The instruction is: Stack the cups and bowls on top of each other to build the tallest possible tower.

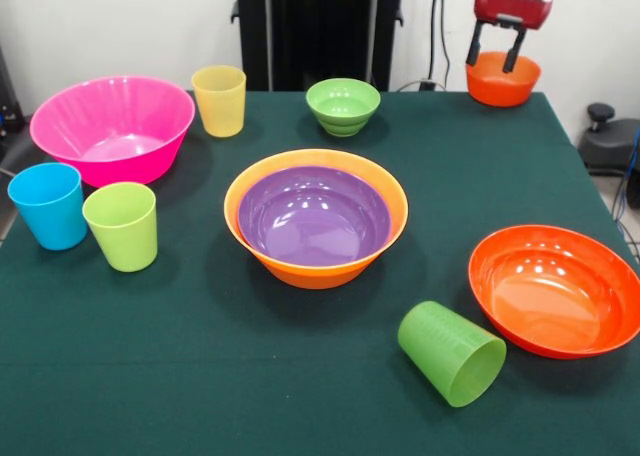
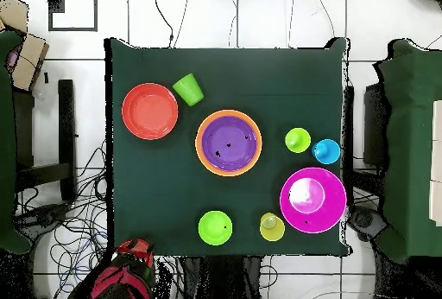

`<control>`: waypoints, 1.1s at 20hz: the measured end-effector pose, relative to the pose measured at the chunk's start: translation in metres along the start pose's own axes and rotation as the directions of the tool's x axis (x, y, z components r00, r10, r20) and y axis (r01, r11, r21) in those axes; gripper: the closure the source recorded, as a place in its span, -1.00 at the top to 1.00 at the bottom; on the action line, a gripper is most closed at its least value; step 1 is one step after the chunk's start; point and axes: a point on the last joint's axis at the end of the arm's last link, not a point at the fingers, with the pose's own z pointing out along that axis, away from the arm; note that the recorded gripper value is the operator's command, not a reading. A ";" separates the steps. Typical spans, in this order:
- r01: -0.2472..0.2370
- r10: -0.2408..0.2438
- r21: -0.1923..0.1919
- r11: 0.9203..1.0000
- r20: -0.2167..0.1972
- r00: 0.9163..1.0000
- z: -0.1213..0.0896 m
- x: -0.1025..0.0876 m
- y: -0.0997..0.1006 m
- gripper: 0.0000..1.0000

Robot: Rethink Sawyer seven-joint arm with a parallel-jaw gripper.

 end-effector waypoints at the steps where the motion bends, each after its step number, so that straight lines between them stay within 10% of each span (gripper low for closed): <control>1: -0.001 0.001 0.001 1.000 0.001 1.000 -0.001 -0.001 0.000 1.00; 13: -0.047 0.046 -0.028 0.999 -0.017 0.999 -0.026 -0.022 0.005 1.00; 22: 0.062 -0.064 -0.074 0.995 -0.015 0.998 -0.074 0.015 0.038 1.00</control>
